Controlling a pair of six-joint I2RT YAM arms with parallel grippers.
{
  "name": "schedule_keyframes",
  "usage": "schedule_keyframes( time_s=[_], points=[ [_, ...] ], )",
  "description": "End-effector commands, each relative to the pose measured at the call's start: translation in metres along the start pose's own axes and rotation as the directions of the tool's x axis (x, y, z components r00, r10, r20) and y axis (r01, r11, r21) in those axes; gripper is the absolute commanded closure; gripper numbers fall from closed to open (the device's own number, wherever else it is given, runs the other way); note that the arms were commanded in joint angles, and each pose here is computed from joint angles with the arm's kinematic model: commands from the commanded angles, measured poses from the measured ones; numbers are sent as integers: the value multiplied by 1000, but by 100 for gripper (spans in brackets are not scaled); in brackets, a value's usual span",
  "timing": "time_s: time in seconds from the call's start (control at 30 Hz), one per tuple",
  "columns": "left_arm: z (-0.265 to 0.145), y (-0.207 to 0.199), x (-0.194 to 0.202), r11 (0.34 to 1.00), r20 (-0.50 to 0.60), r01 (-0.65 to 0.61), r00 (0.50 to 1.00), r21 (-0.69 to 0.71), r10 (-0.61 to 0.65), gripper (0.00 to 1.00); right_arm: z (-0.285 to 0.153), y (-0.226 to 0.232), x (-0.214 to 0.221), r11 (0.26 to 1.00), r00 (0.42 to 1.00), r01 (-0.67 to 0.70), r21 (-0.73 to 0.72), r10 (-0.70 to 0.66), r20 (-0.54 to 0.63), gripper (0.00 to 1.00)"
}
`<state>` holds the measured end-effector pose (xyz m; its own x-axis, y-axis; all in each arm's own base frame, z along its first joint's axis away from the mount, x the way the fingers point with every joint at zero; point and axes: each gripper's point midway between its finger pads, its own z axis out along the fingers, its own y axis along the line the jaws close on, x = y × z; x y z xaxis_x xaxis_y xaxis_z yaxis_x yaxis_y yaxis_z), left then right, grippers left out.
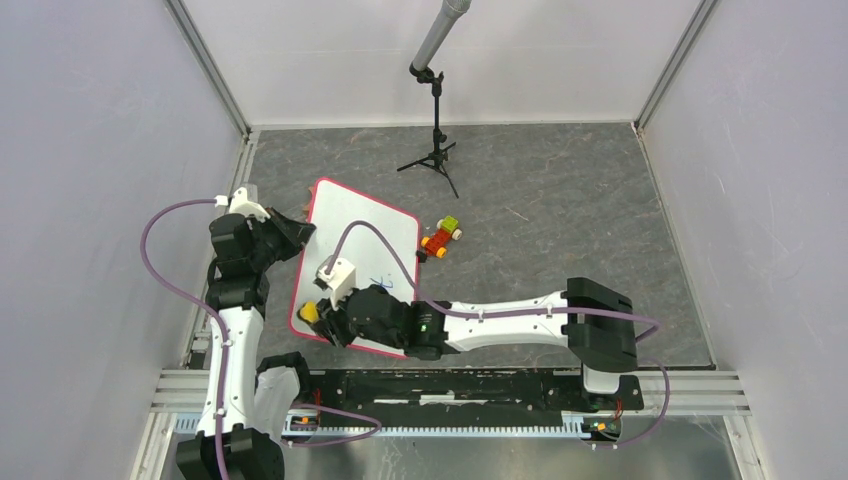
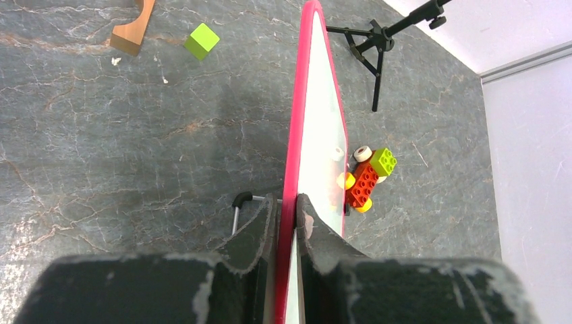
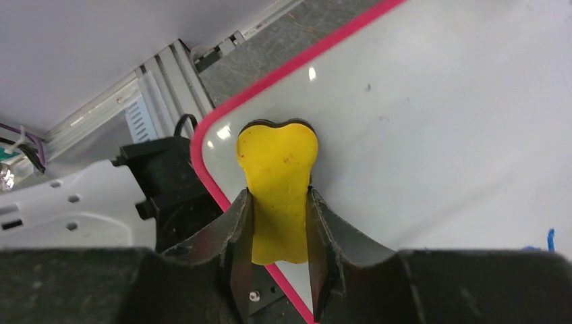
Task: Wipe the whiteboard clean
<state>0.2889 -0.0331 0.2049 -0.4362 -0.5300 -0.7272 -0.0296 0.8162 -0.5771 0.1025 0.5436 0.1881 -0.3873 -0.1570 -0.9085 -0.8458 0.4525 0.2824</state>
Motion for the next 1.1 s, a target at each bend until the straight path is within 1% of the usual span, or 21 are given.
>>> schedule_keyframes(
  time_s=[0.0,0.17,0.23,0.33,0.47,0.63,0.73,0.93,1.07],
  points=[
    [-3,-13,2,999,-11,13,1000,51,-12,98,-17,-41,71,990,984,81,113,-62,-168,72],
    [-2,-12,2,999,-17,19,1000,49,-18,98,-42,-82,106,975,974,74,210,-25,-225,73],
    [-2,-12,1,999,-11,21,1000,43,-21,98,-47,-90,112,972,974,66,224,-14,-226,72],
    [0,-10,2,999,-17,24,1000,38,-23,98,-48,-92,106,969,976,73,235,-21,-216,72],
    [-1,-10,1,999,-9,25,1000,35,-24,98,-35,-69,79,980,983,83,178,-52,-174,72],
    [-1,-9,2,999,-11,27,1000,31,-27,98,-13,-8,41,989,984,146,37,-141,-110,72],
    [-1,-8,3,999,-12,29,1000,29,-29,98,0,15,28,985,982,168,-32,-170,-83,73],
    [-1,-9,2,999,-12,29,1000,29,-29,98,13,25,11,976,975,213,-46,-215,-54,72],
    [0,-8,3,999,-15,30,999,27,-30,98,12,19,19,969,968,242,-43,-244,-61,72]
  ],
)
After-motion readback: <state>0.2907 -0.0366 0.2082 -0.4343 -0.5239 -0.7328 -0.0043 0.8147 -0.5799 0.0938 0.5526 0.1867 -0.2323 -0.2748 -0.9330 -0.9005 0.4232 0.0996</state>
